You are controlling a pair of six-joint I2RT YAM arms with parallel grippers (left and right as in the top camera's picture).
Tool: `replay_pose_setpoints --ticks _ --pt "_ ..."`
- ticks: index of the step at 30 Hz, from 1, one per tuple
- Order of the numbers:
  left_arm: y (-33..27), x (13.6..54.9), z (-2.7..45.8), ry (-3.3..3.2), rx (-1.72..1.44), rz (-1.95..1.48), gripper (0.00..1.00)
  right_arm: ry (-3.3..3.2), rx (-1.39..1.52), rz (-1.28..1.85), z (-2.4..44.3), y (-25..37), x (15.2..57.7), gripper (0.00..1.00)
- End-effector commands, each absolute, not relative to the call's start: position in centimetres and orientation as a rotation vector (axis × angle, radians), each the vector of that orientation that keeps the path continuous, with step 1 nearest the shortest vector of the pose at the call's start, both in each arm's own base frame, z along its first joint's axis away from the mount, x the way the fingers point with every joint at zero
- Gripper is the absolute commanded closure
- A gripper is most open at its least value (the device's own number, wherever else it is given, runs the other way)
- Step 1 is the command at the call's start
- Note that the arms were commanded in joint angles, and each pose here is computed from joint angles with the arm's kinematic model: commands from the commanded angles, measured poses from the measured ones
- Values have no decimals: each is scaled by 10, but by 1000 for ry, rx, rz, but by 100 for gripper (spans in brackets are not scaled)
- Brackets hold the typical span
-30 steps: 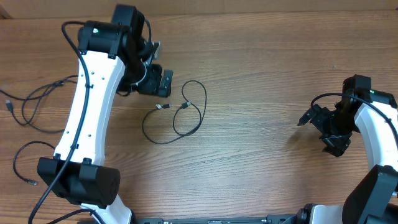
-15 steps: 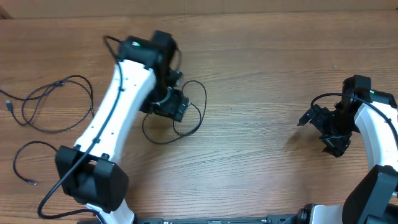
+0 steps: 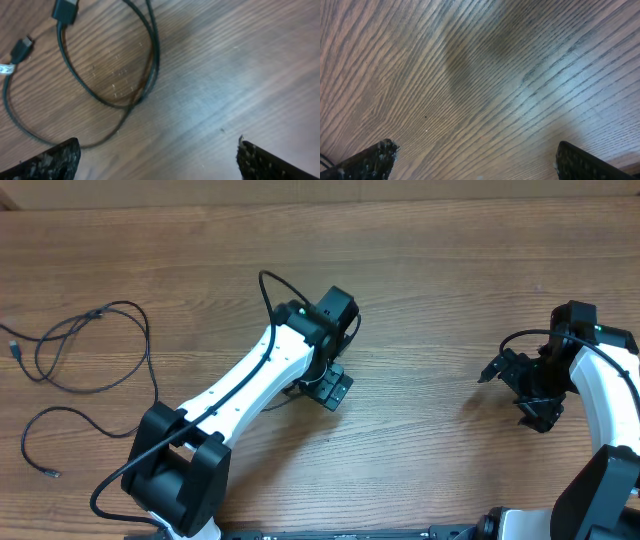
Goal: Untangle cables
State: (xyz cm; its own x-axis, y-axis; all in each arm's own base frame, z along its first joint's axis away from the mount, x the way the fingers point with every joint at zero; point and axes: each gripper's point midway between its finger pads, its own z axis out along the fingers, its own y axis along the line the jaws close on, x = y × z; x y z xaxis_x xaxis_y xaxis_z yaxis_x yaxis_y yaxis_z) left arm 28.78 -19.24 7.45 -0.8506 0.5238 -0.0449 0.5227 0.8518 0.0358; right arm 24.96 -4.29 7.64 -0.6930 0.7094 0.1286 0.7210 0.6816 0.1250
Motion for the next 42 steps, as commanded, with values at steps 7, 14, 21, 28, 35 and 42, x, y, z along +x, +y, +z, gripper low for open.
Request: replay_pose_setpoints --ticks 7,14,21,28,35,42 --pt "-194 307 49 2838 800 39 10 -2812 -1190 -263 74 -42 248 0" --pt "-201 317 39 2779 778 6 14 -2811 -1190 -262 74 -42 248 0" --pt "-195 309 23 2791 780 12 15 -2815 -1191 -263 74 -42 249 0" --pt "-190 301 20 2824 790 27 28 -2815 -1191 -263 74 -42 249 0" --pt "-175 279 16 2928 794 78 48 -2816 -1191 -264 74 -42 249 0" --pt "-181 271 15 2959 798 0 50 -2818 -1192 -264 74 -42 250 0"
